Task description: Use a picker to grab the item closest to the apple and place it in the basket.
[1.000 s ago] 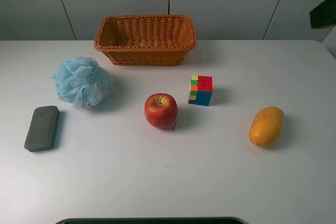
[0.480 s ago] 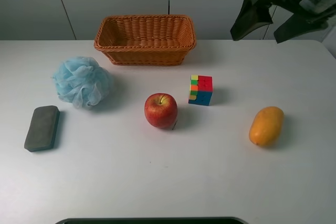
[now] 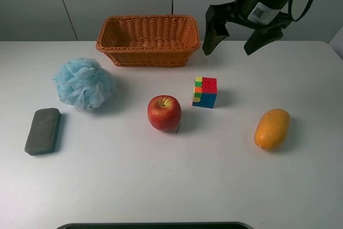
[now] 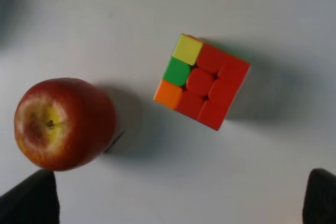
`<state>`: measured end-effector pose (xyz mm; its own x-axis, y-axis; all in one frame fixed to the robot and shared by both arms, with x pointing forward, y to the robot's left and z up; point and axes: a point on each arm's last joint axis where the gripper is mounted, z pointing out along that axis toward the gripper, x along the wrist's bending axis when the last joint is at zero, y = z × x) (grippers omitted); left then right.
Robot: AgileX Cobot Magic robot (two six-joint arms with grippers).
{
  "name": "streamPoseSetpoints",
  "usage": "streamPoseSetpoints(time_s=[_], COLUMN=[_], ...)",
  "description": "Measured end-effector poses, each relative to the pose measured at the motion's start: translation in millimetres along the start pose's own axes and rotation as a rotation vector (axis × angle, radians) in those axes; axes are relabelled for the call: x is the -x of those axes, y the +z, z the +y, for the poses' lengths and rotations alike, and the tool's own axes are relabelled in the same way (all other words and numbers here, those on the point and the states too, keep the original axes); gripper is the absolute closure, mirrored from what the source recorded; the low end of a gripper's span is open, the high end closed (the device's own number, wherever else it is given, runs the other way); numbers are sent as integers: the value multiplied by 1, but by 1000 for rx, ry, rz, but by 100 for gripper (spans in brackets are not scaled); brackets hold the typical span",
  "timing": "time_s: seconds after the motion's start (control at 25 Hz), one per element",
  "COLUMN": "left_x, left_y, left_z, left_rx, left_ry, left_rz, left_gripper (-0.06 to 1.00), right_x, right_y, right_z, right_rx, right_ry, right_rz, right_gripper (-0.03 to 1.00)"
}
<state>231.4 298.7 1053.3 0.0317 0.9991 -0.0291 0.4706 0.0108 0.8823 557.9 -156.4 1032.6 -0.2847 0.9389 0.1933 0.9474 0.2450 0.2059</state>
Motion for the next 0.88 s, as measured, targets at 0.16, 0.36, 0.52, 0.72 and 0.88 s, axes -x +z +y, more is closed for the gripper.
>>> streamPoseSetpoints(time_s=[0.16, 0.36, 0.52, 0.72, 0.88], left_x=[0, 0, 0, 0, 0], left_y=[0, 0, 0, 0, 0], left_z=[0, 0, 0, 0, 0], left_rx=[0, 0, 0, 0, 0], left_ry=[0, 0, 0, 0, 0], left_rz=[0, 0, 0, 0, 0], left_gripper=[22, 22, 22, 22, 22], right_x=[-7, -6, -4, -1, 2], right_y=[18, 42, 62, 86, 103], right_z=[13, 23, 26, 28, 29], right_rx=[-48, -101, -133, -159, -171], right_ry=[17, 68, 130, 211, 259], right_rz=[-50, -101, -114, -128, -137], right_gripper=[27, 27, 27, 27, 27])
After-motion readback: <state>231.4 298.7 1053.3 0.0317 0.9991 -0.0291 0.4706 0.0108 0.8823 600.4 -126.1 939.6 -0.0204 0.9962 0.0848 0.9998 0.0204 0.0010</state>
